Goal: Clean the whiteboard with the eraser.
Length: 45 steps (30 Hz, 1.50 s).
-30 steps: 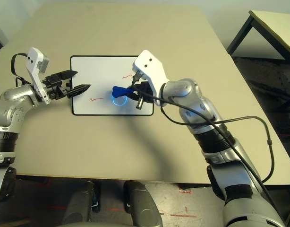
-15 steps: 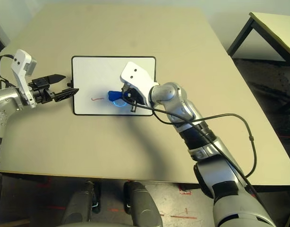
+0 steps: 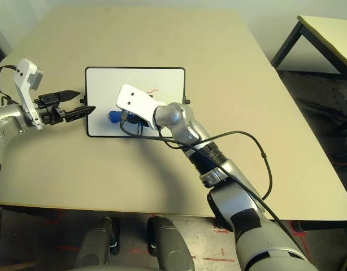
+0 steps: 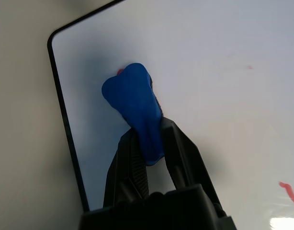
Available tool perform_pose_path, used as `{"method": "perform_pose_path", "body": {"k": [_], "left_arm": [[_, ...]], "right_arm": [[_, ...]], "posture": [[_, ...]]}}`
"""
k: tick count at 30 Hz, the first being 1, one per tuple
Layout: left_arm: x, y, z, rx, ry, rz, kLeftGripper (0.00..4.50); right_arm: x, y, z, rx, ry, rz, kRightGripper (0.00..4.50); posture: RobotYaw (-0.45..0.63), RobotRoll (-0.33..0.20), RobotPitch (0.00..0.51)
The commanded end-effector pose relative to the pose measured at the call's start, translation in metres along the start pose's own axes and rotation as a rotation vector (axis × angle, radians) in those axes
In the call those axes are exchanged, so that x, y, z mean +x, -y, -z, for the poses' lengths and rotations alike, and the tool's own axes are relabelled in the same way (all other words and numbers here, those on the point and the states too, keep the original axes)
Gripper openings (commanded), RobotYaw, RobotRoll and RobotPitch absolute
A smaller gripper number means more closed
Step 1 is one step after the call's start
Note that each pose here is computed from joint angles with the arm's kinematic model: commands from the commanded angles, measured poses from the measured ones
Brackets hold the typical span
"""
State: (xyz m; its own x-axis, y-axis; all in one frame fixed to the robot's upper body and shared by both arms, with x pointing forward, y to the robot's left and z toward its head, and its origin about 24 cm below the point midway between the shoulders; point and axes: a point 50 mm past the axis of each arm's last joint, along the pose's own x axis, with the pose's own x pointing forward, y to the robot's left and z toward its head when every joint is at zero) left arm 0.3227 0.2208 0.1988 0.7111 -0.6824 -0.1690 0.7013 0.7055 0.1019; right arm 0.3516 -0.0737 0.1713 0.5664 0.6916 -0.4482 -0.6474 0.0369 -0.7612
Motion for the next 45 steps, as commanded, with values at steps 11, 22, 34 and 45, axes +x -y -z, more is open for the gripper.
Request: {"method": "perform_pose_path", "body": {"k": [11, 22, 34, 45], "left_arm": [[0.007, 0.003, -0.002, -0.013, 0.008, 0.036, 4.5], [0.003, 0.006, -0.001, -0.026, 0.005, 0.031, 4.5], [0.0, 0.01, 0.002, -0.045, 0.005, 0.019, 4.5], [0.004, 0.009, 0.001, -0.042, -0.001, 0.041, 4.5]], "right_arm": [[-0.041, -0.006, 0.035, 0.043, -0.169, -0.019, 0.58], [0.023, -0.02, -0.017, 0.001, -0.027, -0.084, 0.57], [0.033, -0.013, -0.001, 0.036, -0.061, -0.067, 0.57], [0.006, -0.017, 0.034, 0.085, -0.16, -0.063, 0.57]], "posture": [[-0.05, 0.0, 0.136], [0.0, 0.0, 0.15], [0.0, 0.0, 0.155], [-0.02, 0.0, 0.154]]}}
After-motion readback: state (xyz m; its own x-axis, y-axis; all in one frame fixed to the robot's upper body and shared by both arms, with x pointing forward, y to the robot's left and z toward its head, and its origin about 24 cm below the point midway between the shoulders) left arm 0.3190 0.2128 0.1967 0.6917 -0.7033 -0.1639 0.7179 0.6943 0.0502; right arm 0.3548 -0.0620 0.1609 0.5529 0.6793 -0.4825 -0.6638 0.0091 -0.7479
